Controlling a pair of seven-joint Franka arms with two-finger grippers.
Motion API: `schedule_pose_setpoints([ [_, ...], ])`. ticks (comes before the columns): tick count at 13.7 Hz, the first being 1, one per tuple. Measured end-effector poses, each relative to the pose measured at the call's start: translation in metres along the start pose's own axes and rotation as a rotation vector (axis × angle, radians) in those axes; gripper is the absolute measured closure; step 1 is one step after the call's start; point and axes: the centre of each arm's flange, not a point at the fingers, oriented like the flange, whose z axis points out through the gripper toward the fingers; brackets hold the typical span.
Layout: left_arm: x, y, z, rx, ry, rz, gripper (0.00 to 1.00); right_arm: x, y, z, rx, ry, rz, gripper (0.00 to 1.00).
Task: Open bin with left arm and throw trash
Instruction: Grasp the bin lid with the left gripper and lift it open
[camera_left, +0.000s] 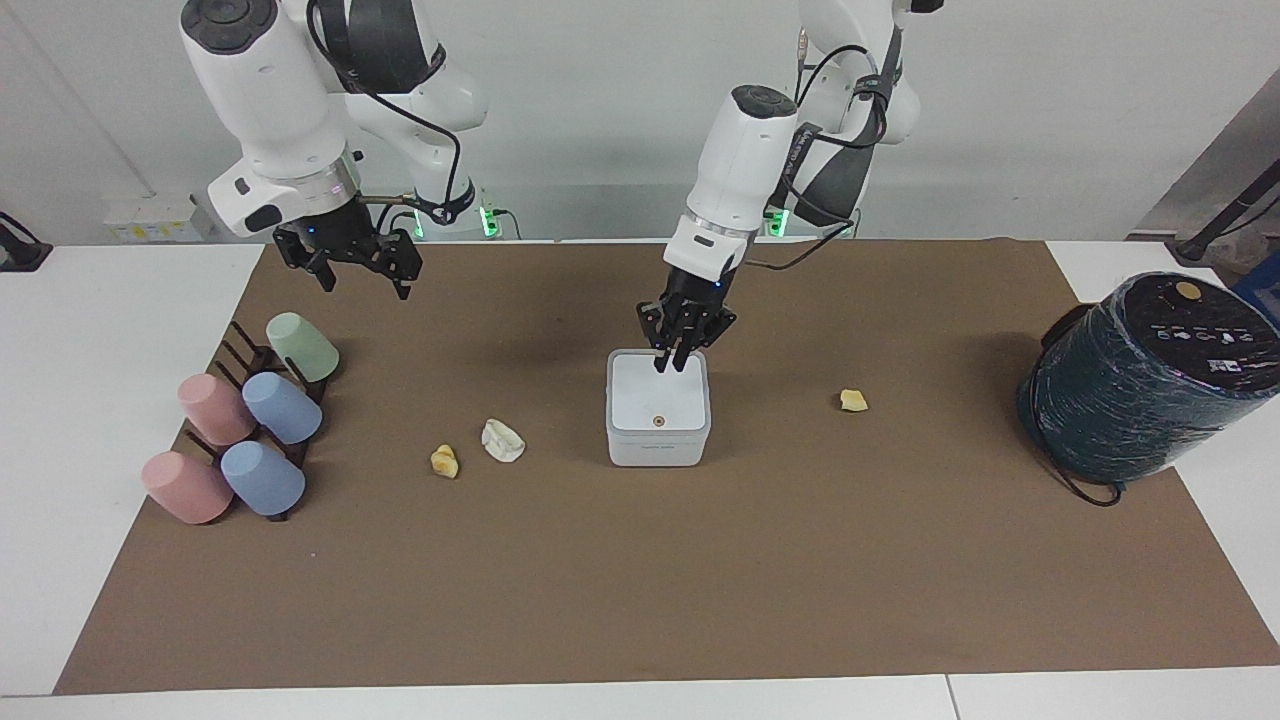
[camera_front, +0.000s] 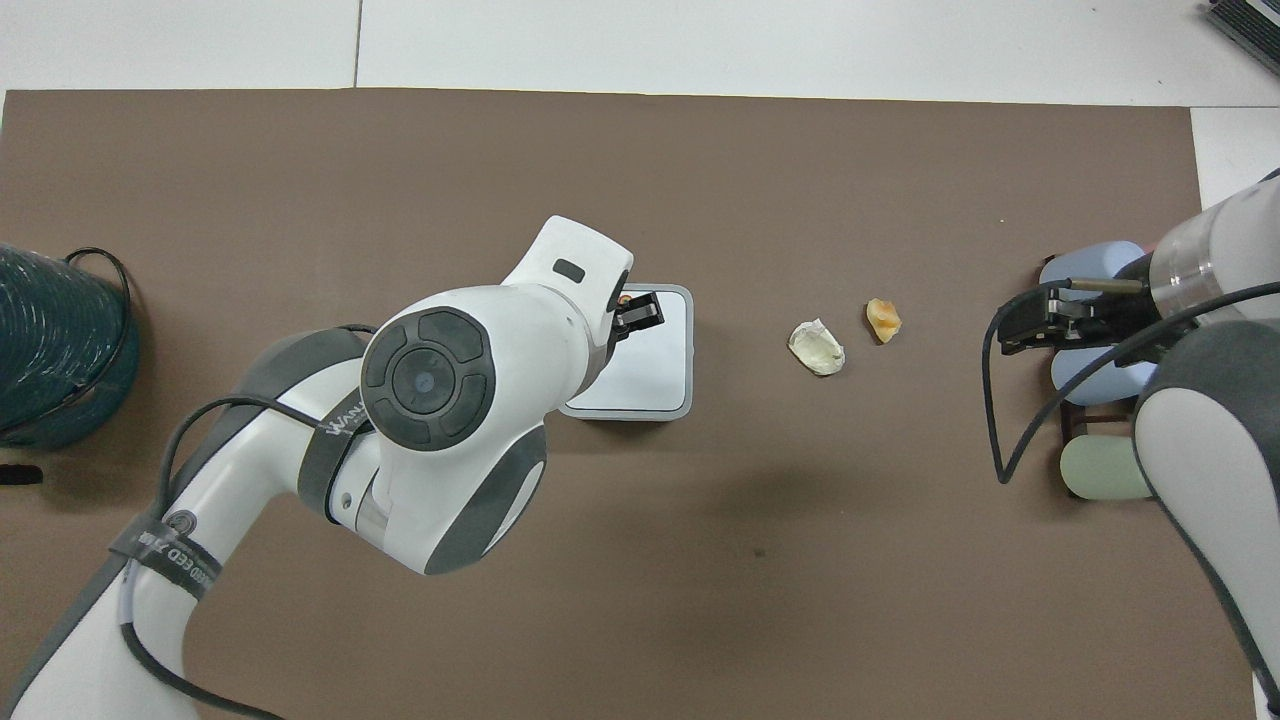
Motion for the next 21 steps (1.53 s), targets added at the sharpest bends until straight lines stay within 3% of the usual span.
schedule_pose_setpoints([
  [3, -0.003, -0.006, 0.016, -0.005, 0.005, -0.004, 0.94, 0.0, 0.0, 0.0, 0.0, 0.0, 0.0, 0.0],
  [14, -0.006, -0.015, 0.08, -0.006, 0.002, -0.012, 0.94, 0.0, 0.0, 0.0, 0.0, 0.0, 0.0, 0.0],
  [21, -0.01, -0.013, 0.084, -0.012, 0.002, -0.006, 0.94, 0.0, 0.0, 0.0, 0.0, 0.0, 0.0, 0.0],
])
